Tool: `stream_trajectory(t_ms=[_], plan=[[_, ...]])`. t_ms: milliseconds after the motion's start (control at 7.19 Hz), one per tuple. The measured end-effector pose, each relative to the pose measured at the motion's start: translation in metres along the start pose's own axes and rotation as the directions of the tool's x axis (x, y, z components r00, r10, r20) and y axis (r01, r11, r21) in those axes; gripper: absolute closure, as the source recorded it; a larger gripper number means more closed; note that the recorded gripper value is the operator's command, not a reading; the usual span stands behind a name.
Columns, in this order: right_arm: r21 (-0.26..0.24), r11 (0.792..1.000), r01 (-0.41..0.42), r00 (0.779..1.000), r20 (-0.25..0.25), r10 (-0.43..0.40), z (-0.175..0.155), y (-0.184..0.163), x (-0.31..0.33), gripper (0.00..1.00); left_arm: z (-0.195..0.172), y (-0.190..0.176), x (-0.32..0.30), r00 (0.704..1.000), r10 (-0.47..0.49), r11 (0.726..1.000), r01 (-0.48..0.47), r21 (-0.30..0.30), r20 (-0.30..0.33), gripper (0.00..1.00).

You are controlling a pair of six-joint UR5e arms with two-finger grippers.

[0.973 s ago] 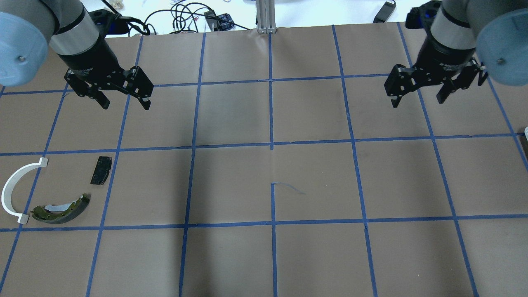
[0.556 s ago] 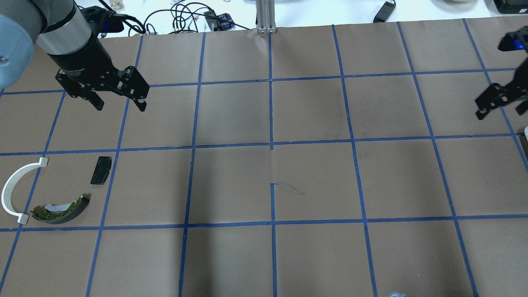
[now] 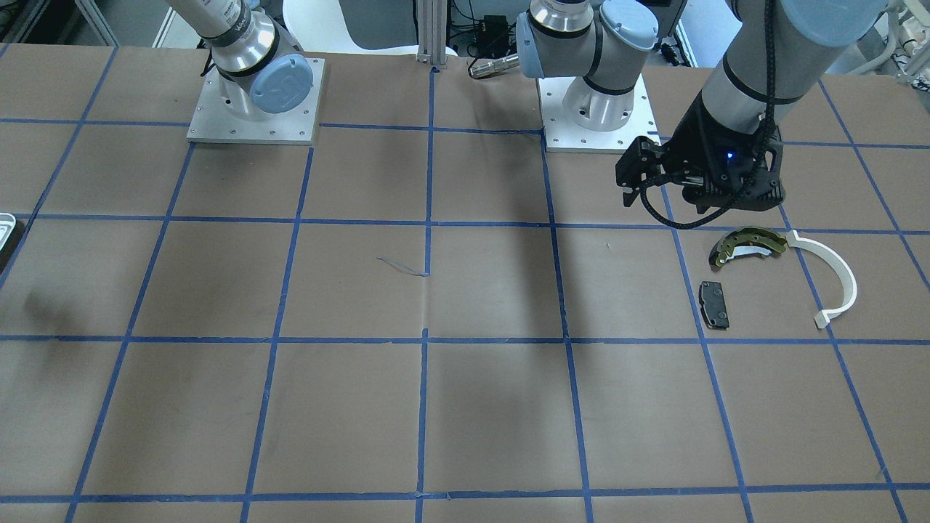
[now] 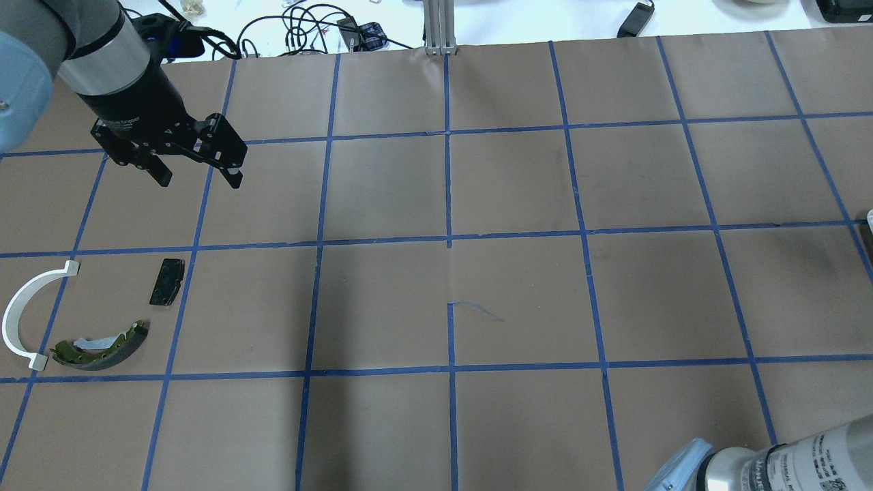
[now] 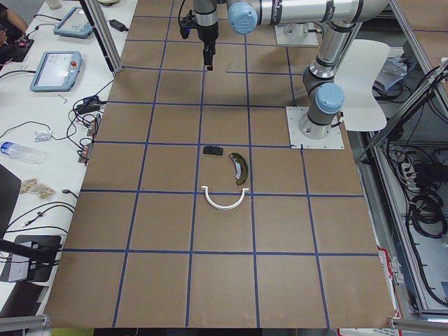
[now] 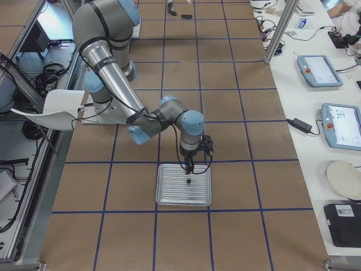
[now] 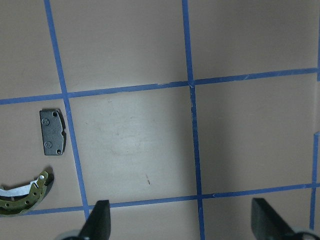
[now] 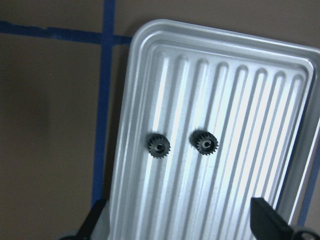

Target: Place bearing gear from tray to pile

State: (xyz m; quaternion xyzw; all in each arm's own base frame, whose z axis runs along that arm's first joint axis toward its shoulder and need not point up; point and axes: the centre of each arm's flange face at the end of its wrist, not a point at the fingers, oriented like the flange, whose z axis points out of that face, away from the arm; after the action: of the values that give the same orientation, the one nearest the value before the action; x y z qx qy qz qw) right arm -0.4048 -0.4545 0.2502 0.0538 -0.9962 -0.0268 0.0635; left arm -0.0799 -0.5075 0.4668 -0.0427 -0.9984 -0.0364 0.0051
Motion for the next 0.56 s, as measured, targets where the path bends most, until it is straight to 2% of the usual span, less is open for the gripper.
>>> stream_trajectory(t_ms=[139,278,556], plan=[[-0.010,1.000,-0.010,1.000,0.002,0.010,0.018,0.007,0.009,0.14,0.004,-0.003,-0.002,1.000,-0.003,1.000,0.003,-0.005,0.000,0.00],[-0.016,1.000,-0.014,1.000,0.009,0.014,0.027,0.011,0.012,0.14,0.006,-0.005,-0.005,1.000,-0.007,1.000,0.007,-0.006,0.000,0.00],[0.016,1.000,-0.020,0.999,0.038,0.019,0.035,0.009,0.011,0.14,0.013,-0.009,-0.008,1.000,-0.011,1.000,0.011,-0.008,-0.005,0.00]])
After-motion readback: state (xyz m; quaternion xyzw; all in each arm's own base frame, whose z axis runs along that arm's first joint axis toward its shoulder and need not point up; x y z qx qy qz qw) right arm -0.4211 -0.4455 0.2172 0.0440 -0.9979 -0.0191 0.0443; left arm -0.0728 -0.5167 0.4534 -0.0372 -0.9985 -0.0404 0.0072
